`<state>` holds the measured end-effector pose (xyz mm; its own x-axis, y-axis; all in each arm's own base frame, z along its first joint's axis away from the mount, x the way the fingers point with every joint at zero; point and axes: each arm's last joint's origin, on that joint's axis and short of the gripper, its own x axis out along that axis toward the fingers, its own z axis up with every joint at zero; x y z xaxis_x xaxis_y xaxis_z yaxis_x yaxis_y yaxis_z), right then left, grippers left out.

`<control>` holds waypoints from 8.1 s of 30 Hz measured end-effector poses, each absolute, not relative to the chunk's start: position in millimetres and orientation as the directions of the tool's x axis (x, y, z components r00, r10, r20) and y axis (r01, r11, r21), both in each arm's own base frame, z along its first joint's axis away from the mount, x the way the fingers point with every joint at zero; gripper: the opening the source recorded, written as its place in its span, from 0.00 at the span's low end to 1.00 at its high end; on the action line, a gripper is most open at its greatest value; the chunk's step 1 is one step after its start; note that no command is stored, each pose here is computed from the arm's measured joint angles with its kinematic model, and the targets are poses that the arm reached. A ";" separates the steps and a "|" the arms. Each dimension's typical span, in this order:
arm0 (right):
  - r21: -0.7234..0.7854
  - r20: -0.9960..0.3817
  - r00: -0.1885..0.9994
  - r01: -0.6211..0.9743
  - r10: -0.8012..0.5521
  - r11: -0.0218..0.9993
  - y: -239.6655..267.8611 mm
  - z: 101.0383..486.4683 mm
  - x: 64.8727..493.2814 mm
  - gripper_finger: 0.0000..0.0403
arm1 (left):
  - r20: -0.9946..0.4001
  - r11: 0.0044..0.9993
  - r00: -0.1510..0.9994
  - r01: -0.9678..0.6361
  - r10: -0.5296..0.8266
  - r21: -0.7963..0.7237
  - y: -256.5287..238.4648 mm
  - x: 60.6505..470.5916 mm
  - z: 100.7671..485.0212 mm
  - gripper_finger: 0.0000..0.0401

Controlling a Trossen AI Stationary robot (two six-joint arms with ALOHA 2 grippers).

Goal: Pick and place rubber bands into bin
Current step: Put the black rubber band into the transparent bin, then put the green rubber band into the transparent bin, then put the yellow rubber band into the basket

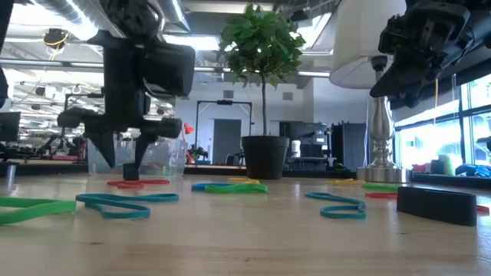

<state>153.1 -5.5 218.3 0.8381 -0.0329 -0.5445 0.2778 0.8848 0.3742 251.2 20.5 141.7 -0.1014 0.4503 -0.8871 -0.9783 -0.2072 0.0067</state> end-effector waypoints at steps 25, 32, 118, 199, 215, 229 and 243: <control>0.359 -0.532 0.846 0.262 -0.035 0.896 -5.5 219.6 153.9 0.03 | -0.938 0.000 0.158 -0.986 0.308 -0.166 6.6 245.6 185.8 0.02; 0.368 -0.503 0.864 0.252 -0.036 0.895 -5.7 222.4 155.7 0.02 | -0.765 0.235 0.389 -0.921 0.513 -0.311 12.4 210.5 251.1 0.01; 0.381 -0.544 0.838 0.303 -0.054 0.873 -6.1 218.5 153.2 0.03 | -0.970 0.973 0.224 -0.226 0.094 0.042 -126.5 284.6 247.9 0.21; 0.460 -0.540 0.812 0.505 -0.222 0.730 -10.9 218.2 152.1 0.03 | -0.932 0.839 -0.084 -0.414 0.352 0.354 195.0 196.5 236.9 0.00; 0.430 -0.524 0.798 0.549 -0.297 0.716 -13.2 219.1 152.0 0.03 | -0.943 0.762 -0.163 -0.556 0.291 0.331 217.1 175.5 219.7 0.27; 0.428 -0.524 0.799 0.547 -0.295 0.719 -13.1 219.0 152.0 0.03 | -0.894 0.800 0.162 -0.531 0.418 0.278 145.8 204.0 292.8 0.16; 0.233 -0.487 0.822 0.449 -0.296 0.863 -13.2 222.2 156.0 0.03 | -0.884 0.951 0.433 -0.305 0.178 0.043 27.8 227.8 311.3 0.00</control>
